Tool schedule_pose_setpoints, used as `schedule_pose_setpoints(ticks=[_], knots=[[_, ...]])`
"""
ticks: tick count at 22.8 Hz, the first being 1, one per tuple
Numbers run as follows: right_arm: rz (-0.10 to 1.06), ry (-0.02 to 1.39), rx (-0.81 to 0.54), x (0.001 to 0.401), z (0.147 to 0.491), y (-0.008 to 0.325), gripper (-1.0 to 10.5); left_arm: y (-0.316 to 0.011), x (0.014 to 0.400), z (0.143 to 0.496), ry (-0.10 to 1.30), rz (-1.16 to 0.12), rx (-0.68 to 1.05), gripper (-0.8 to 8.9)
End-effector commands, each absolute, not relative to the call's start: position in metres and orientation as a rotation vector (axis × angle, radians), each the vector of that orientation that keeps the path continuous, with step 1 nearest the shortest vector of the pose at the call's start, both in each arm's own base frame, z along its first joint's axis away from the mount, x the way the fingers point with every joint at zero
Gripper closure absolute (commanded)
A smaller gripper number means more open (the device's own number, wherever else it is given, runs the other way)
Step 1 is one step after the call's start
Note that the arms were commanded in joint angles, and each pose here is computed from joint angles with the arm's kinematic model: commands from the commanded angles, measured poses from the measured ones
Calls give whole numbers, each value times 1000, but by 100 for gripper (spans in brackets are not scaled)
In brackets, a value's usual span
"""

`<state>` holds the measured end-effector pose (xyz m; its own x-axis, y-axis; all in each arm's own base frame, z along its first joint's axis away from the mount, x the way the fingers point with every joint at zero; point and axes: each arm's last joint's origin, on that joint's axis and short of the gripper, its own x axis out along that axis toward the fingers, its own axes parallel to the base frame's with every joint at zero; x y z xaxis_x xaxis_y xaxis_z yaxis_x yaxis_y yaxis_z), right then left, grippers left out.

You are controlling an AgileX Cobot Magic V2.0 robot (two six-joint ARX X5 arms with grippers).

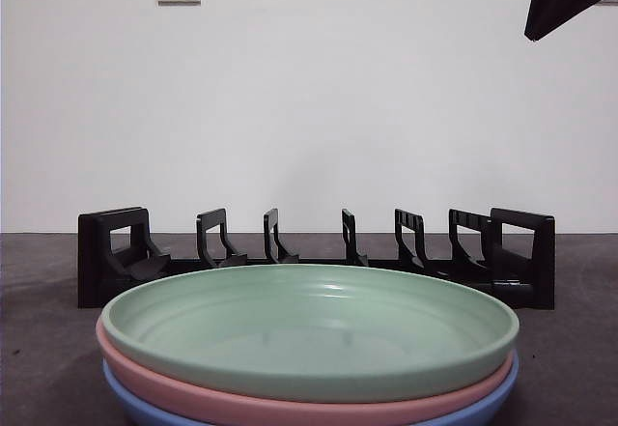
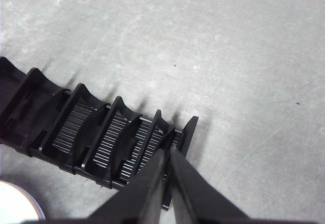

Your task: Place the plate

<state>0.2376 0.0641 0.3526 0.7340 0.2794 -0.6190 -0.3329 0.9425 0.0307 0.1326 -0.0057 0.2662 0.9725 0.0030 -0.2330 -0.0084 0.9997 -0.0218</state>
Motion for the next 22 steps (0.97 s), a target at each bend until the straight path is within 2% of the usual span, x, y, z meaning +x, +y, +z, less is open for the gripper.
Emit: schedule_pose_setpoints(ticks=[1,4,9,22], knots=[[342,655,-88,240,355,65,926,-3,124,234,141,25,24,806],[342,655,-88,240,355,65,926,1,111,193,67,56,18,806],[342,655,-88,240,355,65,926,2,102,168,31,65,15,806],[340,614,-86,242,358,65,926,2,97,165,21,64,8,806]])
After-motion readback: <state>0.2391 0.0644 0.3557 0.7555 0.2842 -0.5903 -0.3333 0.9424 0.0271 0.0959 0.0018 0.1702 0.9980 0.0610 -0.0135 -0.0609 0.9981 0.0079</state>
